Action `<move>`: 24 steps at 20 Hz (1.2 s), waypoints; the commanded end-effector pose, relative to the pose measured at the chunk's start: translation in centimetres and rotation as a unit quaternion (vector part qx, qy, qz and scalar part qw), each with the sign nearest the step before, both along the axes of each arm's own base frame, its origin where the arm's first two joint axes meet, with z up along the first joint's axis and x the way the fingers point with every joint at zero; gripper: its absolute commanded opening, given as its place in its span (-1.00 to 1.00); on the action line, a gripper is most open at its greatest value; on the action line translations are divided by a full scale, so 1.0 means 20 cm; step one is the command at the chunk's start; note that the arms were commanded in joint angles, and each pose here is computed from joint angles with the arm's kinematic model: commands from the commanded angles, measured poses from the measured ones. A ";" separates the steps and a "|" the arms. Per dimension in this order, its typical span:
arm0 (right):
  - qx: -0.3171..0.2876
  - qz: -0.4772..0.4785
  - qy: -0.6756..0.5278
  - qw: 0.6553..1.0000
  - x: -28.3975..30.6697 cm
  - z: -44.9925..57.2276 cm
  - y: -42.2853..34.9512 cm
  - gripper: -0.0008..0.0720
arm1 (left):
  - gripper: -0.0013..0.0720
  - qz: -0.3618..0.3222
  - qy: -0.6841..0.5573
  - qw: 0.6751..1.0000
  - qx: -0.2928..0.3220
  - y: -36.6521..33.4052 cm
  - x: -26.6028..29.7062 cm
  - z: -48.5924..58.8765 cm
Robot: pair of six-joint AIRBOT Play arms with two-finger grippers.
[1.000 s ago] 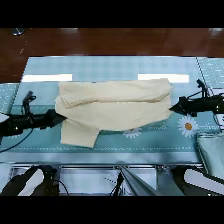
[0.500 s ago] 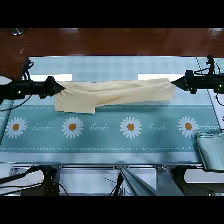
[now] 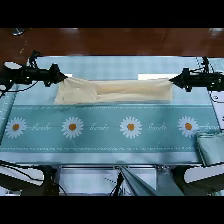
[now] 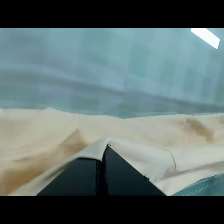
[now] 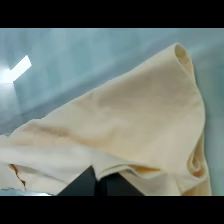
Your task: Fold the shirts.
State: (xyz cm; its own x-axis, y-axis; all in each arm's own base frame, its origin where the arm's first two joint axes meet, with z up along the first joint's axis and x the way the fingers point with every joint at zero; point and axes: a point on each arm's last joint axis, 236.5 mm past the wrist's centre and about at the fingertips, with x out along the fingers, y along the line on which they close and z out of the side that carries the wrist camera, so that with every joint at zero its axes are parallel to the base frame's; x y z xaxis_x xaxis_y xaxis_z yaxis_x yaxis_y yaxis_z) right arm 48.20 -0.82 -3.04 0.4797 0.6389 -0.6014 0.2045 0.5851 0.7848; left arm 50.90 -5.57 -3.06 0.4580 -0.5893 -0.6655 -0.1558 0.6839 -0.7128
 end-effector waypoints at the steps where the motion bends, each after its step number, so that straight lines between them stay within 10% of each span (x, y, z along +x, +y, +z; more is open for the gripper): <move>1: 0.003 -0.005 0.009 1.000 0.01 -0.06 -0.01 -0.92 | -0.89 -0.004 0.012 1.000 -0.005 0.00 0.03 -0.07; 4: 0.001 -0.011 0.009 1.000 0.02 -0.07 -0.02 -0.90 | -0.85 -0.027 0.032 0.999 -0.016 -0.04 -0.03 -0.10; 5: 0.000 -0.012 0.008 1.000 0.03 -0.07 -0.02 -0.28 | -0.14 -0.034 0.038 0.998 -0.021 -0.05 -0.05 -0.10; 6: 0.001 -0.011 0.007 1.000 0.03 -0.06 -0.02 0.77 | 0.94 -0.046 0.045 0.998 -0.027 -0.07 -0.08 -0.09; 10: 0.019 0.008 0.004 1.000 -0.02 0.10 -0.14 0.75 | 0.95 -0.076 0.110 0.991 0.011 0.17 -0.26 0.02; 16: -0.056 -0.044 0.084 0.994 -0.27 -0.02 -0.58 0.75 | 0.95 0.081 0.041 0.982 0.166 0.75 -0.52 0.25; 24: 0.007 -0.021 0.094 0.995 -0.09 -0.27 -0.21 0.75 | 0.95 0.010 -0.073 0.993 0.096 0.08 -0.80 0.23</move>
State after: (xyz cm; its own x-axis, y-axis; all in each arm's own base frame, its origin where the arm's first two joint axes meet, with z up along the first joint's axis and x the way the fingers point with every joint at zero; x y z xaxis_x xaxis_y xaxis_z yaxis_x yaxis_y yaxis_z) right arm 45.34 -7.81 -6.90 0.4029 0.5813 -0.7069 0.3743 0.6001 0.7069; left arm 36.16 -0.90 1.79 0.5513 -0.4081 -0.7276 -0.1304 0.8193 -0.5584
